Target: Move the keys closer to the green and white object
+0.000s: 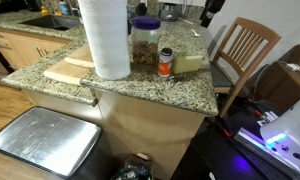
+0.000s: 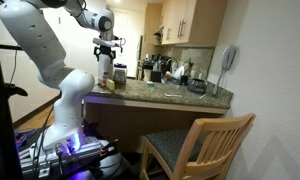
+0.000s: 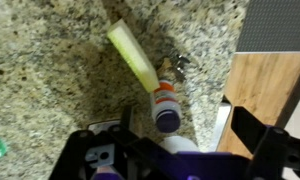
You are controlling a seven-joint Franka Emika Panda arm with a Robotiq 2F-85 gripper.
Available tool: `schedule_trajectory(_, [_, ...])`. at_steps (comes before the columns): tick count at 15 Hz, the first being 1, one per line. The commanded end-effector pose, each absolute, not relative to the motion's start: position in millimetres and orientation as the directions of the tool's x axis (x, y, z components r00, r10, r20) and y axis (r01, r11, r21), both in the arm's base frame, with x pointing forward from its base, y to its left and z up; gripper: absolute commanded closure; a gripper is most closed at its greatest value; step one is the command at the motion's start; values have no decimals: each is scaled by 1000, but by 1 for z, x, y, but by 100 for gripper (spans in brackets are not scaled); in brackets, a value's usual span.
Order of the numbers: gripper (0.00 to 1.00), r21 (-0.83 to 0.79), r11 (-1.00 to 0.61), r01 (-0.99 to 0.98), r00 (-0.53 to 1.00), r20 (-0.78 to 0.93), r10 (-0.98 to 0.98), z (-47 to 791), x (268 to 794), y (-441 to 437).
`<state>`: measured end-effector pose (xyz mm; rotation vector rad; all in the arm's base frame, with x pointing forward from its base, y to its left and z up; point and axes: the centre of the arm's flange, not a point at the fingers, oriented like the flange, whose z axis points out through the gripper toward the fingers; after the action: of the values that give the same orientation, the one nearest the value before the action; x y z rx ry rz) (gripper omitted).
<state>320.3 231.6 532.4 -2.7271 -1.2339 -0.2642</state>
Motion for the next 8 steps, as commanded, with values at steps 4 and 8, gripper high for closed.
schedule_trajectory(4, [0,-232,-501,834,534,111,838,487,261,258])
schedule_trajectory(8, [0,-198,-492,848,516,95,851,432,261,277])
